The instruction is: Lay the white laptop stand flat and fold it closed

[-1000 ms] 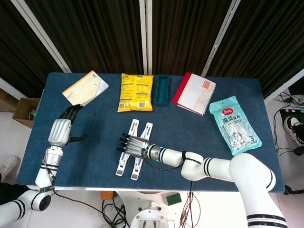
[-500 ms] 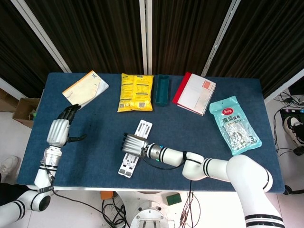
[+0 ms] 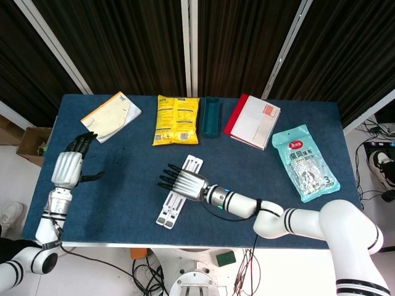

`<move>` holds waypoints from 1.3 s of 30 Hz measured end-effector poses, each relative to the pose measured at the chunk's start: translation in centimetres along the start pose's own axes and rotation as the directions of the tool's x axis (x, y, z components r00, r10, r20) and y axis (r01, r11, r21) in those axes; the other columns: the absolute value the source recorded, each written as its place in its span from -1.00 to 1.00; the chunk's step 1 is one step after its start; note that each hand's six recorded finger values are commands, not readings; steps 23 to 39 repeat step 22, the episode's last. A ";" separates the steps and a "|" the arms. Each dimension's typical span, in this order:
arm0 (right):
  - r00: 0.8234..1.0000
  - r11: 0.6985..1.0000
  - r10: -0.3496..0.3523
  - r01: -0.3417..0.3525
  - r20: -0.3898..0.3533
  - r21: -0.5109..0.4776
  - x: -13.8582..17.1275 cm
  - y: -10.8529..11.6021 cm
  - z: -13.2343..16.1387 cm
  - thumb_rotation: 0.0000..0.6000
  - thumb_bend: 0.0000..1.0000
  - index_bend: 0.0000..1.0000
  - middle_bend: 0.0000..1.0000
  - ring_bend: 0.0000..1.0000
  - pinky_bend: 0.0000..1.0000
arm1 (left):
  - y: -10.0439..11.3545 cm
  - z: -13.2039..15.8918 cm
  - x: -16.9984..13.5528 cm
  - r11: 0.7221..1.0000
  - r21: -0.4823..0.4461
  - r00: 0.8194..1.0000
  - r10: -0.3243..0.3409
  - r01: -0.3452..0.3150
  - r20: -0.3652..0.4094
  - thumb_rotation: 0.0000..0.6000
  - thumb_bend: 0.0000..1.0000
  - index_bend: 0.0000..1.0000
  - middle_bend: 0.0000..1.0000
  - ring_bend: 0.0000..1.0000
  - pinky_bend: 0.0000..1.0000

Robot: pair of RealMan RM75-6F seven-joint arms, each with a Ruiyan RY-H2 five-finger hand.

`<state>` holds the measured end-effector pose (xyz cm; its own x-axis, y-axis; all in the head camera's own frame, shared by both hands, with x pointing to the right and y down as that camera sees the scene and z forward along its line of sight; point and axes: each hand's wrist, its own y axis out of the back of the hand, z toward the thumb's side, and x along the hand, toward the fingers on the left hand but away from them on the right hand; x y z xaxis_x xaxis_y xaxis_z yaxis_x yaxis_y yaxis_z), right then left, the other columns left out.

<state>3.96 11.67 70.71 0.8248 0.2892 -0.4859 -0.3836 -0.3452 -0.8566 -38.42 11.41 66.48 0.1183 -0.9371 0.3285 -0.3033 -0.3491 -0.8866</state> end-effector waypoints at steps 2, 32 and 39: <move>0.997 0.999 -0.040 0.042 0.060 -0.030 1.9 0.2 -1.2 1.00 -0.90 -1.00 -0.78 -1.00 -1.00 | 0.8 -0.8 -0.4 0.999 0.044 1.000 0.007 -0.007 -0.019 1.00 -1.00 -0.73 -0.83 -0.85 -0.61; 0.514 0.928 -0.035 0.335 0.857 -0.163 40.7 -4.7 -8.6 1.00 -0.88 -1.00 -0.80 -1.00 -1.00 | 8.3 -5.6 -13.5 0.956 0.292 0.978 0.069 -0.009 -0.196 1.00 -1.00 -0.70 -0.79 -0.84 -0.68; 0.514 0.928 -0.035 0.335 0.857 -0.163 40.7 -4.7 -8.6 1.00 -0.88 -1.00 -0.80 -1.00 -1.00 | 8.3 -5.6 -13.5 0.956 0.292 0.978 0.069 -0.009 -0.196 1.00 -1.00 -0.70 -0.79 -0.84 -0.68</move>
